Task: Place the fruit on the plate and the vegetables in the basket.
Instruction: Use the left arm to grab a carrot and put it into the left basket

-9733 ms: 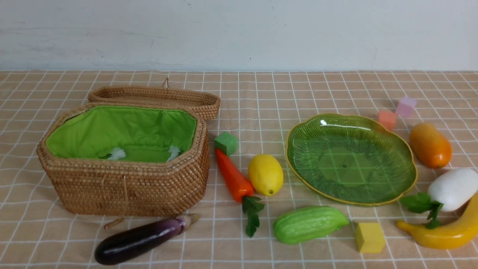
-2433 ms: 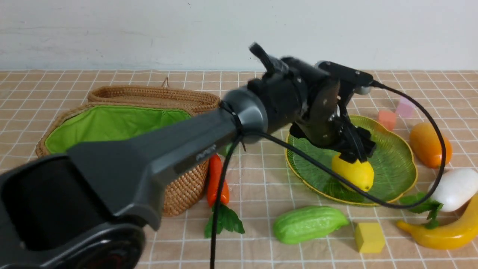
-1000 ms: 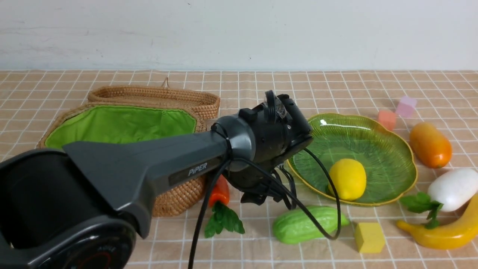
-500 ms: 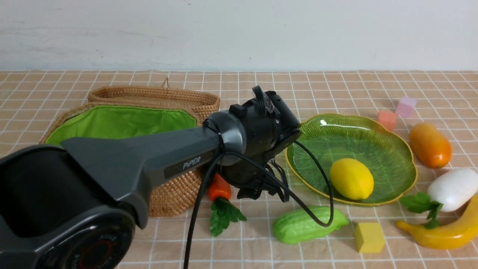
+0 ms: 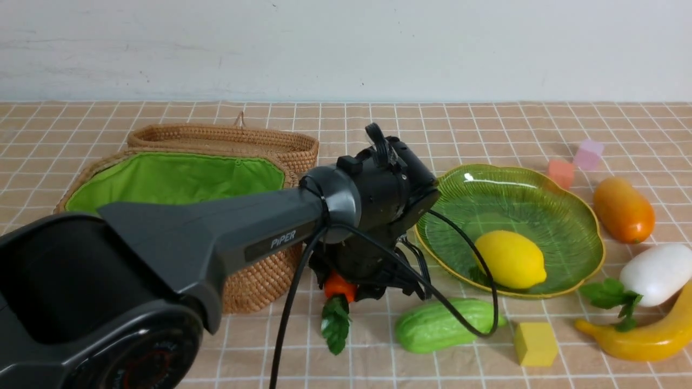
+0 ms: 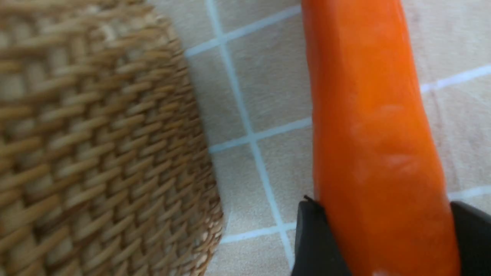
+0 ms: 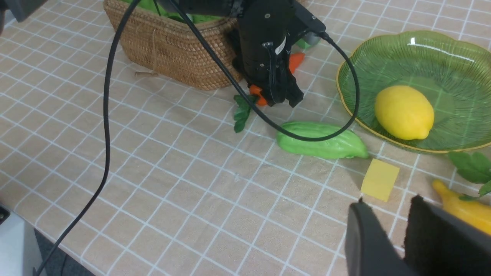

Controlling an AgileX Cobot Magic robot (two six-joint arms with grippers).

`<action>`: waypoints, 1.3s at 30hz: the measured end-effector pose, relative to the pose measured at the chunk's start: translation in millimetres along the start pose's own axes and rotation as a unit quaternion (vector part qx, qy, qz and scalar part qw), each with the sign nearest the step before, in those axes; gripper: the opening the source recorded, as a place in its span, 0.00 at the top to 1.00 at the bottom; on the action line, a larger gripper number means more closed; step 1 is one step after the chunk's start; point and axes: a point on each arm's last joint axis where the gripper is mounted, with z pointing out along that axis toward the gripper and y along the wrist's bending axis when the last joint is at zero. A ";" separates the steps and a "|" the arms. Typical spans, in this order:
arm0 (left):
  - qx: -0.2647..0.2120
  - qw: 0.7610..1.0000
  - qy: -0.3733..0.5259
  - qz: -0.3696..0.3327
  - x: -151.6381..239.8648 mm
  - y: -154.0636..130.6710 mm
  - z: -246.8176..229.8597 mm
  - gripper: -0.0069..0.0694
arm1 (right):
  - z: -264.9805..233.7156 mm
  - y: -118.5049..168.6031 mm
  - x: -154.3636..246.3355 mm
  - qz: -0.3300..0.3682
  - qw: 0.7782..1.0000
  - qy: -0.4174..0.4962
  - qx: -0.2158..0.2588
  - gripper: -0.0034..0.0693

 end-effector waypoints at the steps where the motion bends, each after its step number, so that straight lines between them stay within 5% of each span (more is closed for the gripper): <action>1: 0.002 1.000 -0.002 0.003 -0.1 -1.1 -0.3 0.39 | 0.0 0.0 0.0 0.000 1.000 0.000 0.000 0.70; 11: 0.022 0.999 -0.021 0.039 0.6 -7.8 -17.4 0.39 | 0.0 -0.3 -1.2 0.000 1.000 -0.007 0.002 0.69; 20: 0.054 0.970 -0.121 0.202 19.4 8.8 -151.2 0.39 | -0.1 -1.3 -4.8 0.000 1.000 -0.026 0.007 0.69; 29: 0.016 0.924 -0.160 0.346 59.8 125.8 -214.7 0.39 | -0.2 -1.5 -6.5 0.000 0.999 -0.035 0.008 0.68; 34: -0.007 0.918 -0.098 0.383 71.5 199.0 -177.6 0.39 | -0.2 -1.6 -6.5 0.000 0.999 -0.036 0.009 0.67; 39: -0.015 0.926 -0.091 0.365 59.5 221.7 -138.4 0.39 | -0.2 -1.4 -6.6 0.001 0.999 -0.036 0.008 0.67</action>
